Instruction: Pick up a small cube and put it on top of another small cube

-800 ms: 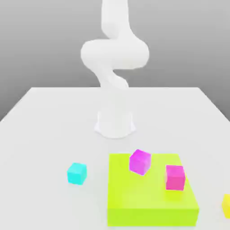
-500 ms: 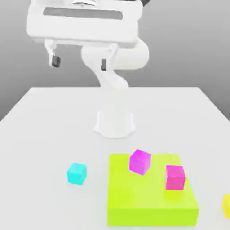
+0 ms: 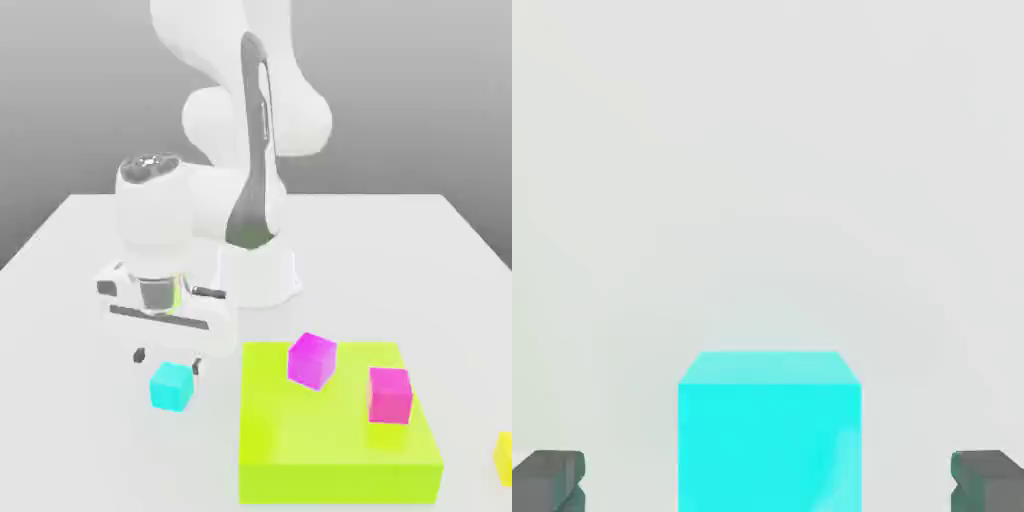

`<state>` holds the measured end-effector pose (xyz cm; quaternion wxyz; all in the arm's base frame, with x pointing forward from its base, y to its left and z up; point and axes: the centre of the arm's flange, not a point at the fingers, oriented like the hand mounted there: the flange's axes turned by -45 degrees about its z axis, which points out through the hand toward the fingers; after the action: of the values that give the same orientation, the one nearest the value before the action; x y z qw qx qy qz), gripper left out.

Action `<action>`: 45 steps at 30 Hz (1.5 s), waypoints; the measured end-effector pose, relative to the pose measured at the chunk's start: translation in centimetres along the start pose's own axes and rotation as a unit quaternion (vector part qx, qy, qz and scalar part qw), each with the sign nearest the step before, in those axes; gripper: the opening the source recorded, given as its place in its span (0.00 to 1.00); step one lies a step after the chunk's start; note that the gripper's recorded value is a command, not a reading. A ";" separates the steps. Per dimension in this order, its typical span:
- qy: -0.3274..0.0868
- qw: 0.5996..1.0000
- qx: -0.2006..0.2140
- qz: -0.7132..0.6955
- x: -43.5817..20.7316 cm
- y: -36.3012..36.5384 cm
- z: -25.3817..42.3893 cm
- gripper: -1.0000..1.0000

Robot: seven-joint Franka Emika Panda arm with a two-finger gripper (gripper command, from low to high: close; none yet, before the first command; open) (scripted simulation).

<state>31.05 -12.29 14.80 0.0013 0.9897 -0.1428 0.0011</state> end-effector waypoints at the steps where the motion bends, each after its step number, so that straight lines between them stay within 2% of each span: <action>1: 0.000 1.000 0.000 0.000 -0.1 0.0 0.8 0.50; 2: -0.001 1.000 0.000 -0.001 -0.2 0.0 1.7 0.50; 3: -0.001 1.000 0.001 -0.001 -0.3 0.0 2.1 0.00; 10: -0.001 1.000 0.001 -0.001 -0.3 0.0 2.0 0.00; 19: 0.006 1.000 0.003 0.003 0.6 0.0 -4.6 0.00; 25: 0.006 0.996 0.008 -0.093 6.2 -12.3 -6.4 0.00; 31: 0.003 0.987 0.013 -0.160 8.1 -25.8 -8.0 0.00; 35: 0.003 0.978 0.017 -0.206 6.3 -35.6 -9.4 0.00; 39: 0.001 0.967 0.012 -0.253 1.7 -44.6 -9.9 0.00; 43: 0.000 0.963 0.003 -0.268 -0.2 -46.6 -5.4 0.00; 44: -0.001 0.963 0.003 -0.269 -0.3 -46.6 -3.8 1.00; 45: -0.001 0.963 0.003 -0.269 -0.3 -46.6 -3.8 1.00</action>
<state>43.91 32.53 18.52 -0.0013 0.9917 0.1283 0.0006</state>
